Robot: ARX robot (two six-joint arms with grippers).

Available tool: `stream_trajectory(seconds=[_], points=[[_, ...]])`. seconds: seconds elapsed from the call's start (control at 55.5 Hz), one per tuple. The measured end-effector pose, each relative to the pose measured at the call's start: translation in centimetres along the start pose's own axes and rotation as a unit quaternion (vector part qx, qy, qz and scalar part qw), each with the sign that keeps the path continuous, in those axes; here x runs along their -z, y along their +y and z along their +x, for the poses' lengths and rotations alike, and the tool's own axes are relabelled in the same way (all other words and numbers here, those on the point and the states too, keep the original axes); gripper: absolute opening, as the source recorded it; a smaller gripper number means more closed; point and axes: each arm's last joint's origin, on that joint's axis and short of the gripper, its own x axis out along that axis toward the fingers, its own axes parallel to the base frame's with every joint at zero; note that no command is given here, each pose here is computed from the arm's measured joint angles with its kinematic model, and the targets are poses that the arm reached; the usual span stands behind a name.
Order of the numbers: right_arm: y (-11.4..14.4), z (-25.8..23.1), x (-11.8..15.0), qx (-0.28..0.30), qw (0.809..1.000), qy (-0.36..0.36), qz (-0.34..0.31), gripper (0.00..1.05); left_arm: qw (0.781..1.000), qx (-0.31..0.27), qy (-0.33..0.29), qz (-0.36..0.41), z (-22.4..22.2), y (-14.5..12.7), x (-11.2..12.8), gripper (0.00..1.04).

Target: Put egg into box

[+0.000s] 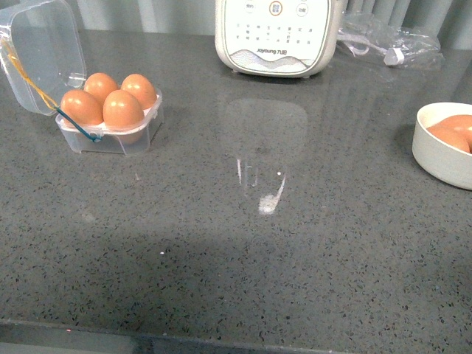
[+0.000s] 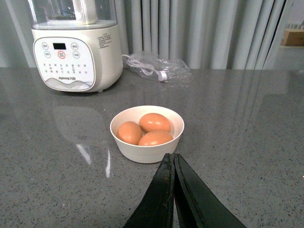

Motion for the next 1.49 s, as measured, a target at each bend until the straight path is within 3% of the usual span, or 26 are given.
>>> stream_trajectory(seconds=[0.162,0.216,0.414,0.684,1.171,1.225,1.297,1.351,1.495], points=[[0.00,0.00,-0.01,0.000,1.000,0.000,0.000,0.03,1.000,0.000,0.000,0.000,-0.01,0.00,-0.01,0.98],[0.00,-0.01,-0.01,0.000,1.000,-0.001,0.000,0.09,1.000,0.000,0.000,0.000,-0.01,0.00,-0.01,0.98],[0.00,-0.01,-0.01,0.000,1.000,-0.001,0.000,0.52,1.000,0.000,0.000,0.000,-0.01,0.00,-0.01,0.98],[0.00,-0.01,-0.01,0.000,1.000,-0.001,0.000,0.99,1.000,0.000,0.000,0.000,-0.01,0.00,-0.01,0.98],[0.00,-0.01,-0.01,0.000,1.000,-0.001,0.000,0.97,1.000,-0.002,0.002,0.000,0.01,0.01,0.01,0.98],[0.00,-0.01,-0.01,0.000,1.000,-0.001,0.000,0.97,0.997,-0.038,0.060,-0.010,0.06,0.02,0.20,0.98],[0.00,0.00,-0.01,0.000,1.000,0.000,0.000,0.97,0.973,-0.104,0.205,0.001,0.19,0.23,0.27,0.98],[0.00,-0.01,-0.01,0.000,1.000,-0.001,0.000,0.97,0.959,-0.118,0.259,0.009,0.20,0.37,0.52,0.98],[0.00,0.00,0.00,0.000,1.000,0.000,0.000,0.97,0.951,-0.125,0.284,0.002,0.15,0.59,0.36,0.98]])
